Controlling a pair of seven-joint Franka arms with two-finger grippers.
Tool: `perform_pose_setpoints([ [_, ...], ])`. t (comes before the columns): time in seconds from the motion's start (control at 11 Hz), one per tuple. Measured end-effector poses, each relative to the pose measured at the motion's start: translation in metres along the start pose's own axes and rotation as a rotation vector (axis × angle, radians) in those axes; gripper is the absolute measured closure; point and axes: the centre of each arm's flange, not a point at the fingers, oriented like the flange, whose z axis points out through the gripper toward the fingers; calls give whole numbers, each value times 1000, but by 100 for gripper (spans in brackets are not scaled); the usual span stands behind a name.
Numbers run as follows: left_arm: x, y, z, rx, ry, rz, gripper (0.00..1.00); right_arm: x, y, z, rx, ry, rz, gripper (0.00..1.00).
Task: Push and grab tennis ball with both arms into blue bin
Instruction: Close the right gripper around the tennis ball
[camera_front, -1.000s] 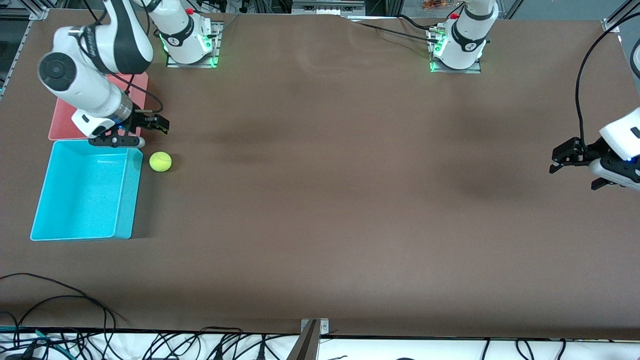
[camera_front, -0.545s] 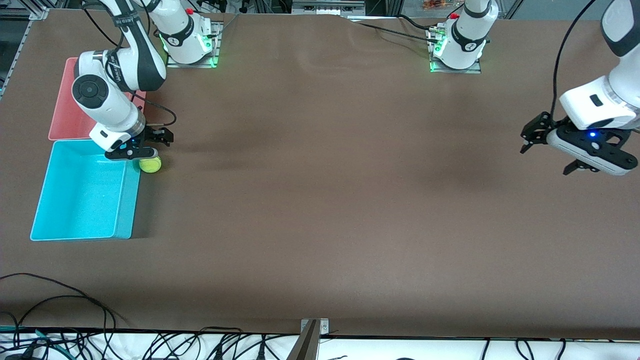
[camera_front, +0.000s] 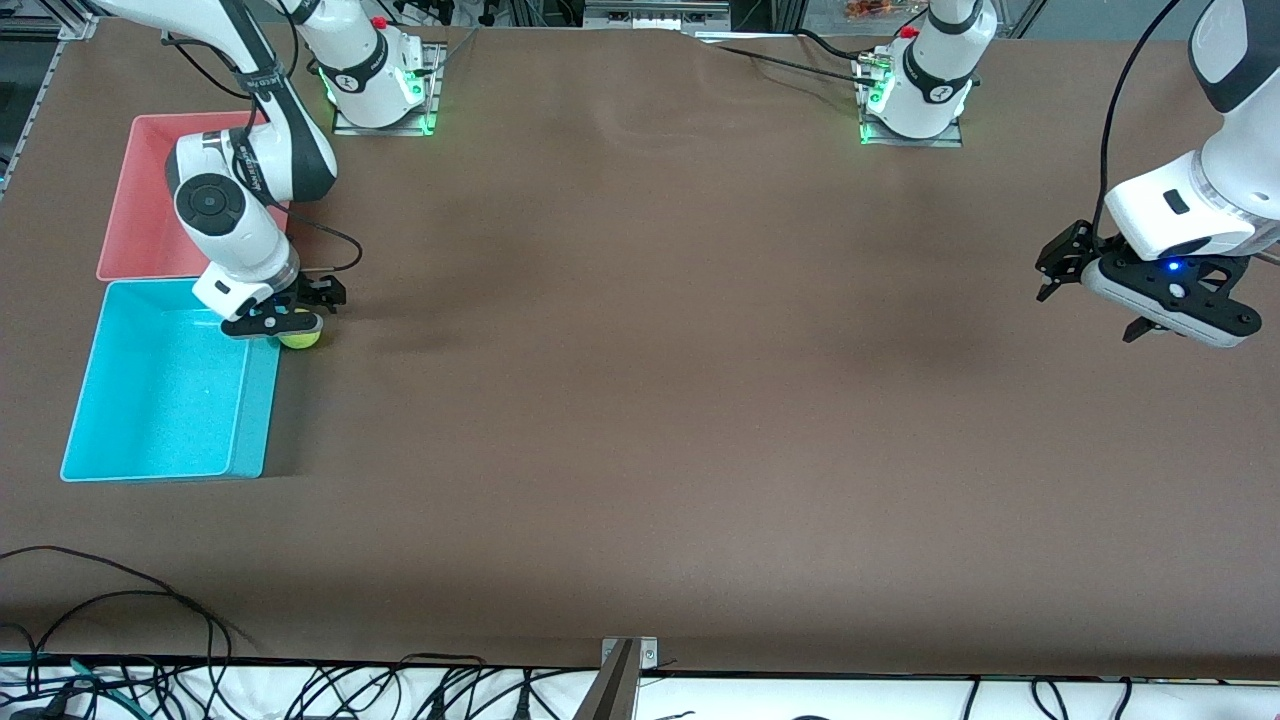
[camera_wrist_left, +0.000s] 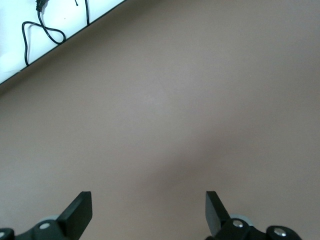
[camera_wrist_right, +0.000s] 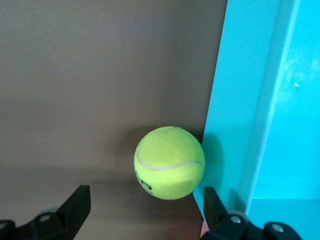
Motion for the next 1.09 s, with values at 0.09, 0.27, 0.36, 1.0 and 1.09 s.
perform_pose_setpoints([
  [0.09,1,1,-1,1,2,-1,0,0,1,4,-19,10,3,0],
  [0.27,8,12,-10,-2,24,-75,0,1,-1,15,-40,32,11,0],
  [0.36,11,16,-13,-2,30,-106,0,1,-3,20,-45,37,10,0],
  [1.0,6,9,-12,-13,14,-251,0,4,-9,27,-39,71,-10,19],
  [1.09,7,11,-14,-14,14,-259,0,3,-9,28,-39,70,-15,18],
])
